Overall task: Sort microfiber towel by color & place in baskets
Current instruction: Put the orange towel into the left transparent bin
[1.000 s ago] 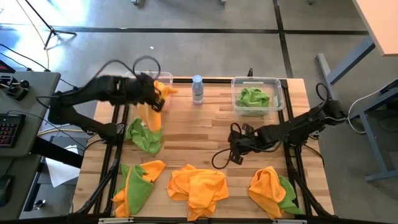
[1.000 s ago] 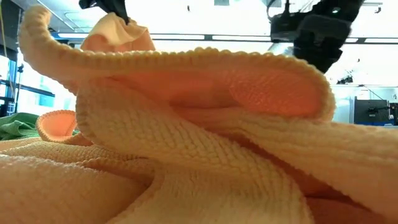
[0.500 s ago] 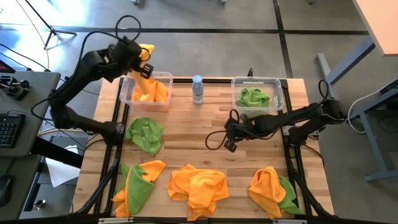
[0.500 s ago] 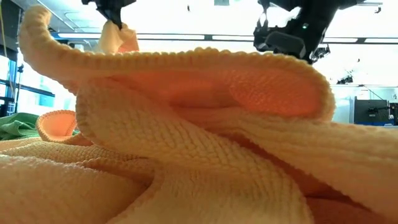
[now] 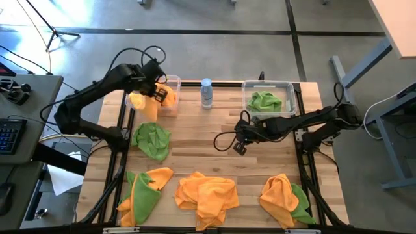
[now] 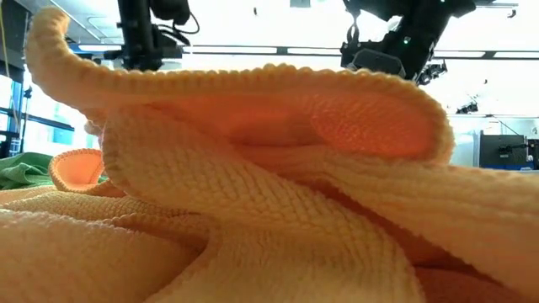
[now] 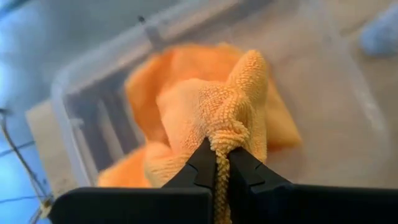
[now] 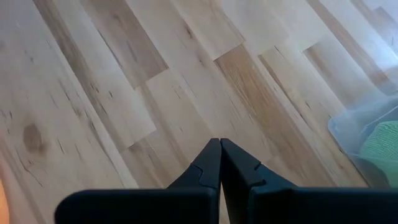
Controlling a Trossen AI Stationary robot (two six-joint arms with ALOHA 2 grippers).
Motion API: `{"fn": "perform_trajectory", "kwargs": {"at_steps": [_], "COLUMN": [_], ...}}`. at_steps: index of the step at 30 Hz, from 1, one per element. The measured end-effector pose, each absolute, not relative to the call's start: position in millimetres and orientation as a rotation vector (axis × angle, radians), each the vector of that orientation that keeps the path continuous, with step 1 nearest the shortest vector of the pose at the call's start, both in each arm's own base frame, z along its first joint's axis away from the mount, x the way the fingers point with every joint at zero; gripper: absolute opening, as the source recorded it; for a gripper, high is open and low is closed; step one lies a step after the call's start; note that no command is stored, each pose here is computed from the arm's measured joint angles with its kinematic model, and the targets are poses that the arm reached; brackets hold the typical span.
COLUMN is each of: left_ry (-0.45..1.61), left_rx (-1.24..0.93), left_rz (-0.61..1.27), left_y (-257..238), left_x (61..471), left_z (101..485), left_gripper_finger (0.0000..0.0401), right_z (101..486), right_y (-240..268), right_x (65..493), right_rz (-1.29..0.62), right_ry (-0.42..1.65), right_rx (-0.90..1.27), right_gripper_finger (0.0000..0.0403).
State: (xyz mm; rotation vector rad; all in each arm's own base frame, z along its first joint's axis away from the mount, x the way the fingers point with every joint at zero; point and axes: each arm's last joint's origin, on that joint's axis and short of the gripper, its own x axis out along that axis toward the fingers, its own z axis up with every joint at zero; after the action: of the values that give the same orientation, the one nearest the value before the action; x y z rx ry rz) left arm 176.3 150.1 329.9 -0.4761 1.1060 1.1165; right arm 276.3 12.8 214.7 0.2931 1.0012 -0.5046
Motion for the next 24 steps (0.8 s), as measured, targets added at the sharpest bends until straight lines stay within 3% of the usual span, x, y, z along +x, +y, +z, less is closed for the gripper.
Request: {"fn": "perform_trajectory", "kwargs": {"at_steps": [5, 11, 19, 24], "left_ry": [0.981, 0.914, 1.071, 1.128], "left_rx": [-0.421, -0.407, -0.668, -0.644], "left_rz": [1.183, 1.422, 1.143, 1.181], "left_y": [185.2, 213.1, 194.3, 180.9], "left_x": [182.8, 185.2, 195.7, 201.5], "left_z": [325.4, 312.9, 296.1, 289.1], "left_gripper_finger": [0.0000, 0.0000, 0.0000, 0.0000], "right_z": [214.9, 216.3, 217.4, 217.4], "right_y": [12.9, 13.2, 13.4, 13.4], "right_x": [276.8, 279.2, 281.0, 281.0], "right_rz": [-0.507, -0.525, -0.521, -0.521], "right_ry": [0.995, 0.955, 0.933, 0.933], "right_rx": [0.300, 0.354, 0.365, 0.364], "right_gripper_finger": [0.0000, 0.0000, 0.0000, 0.0000]}}
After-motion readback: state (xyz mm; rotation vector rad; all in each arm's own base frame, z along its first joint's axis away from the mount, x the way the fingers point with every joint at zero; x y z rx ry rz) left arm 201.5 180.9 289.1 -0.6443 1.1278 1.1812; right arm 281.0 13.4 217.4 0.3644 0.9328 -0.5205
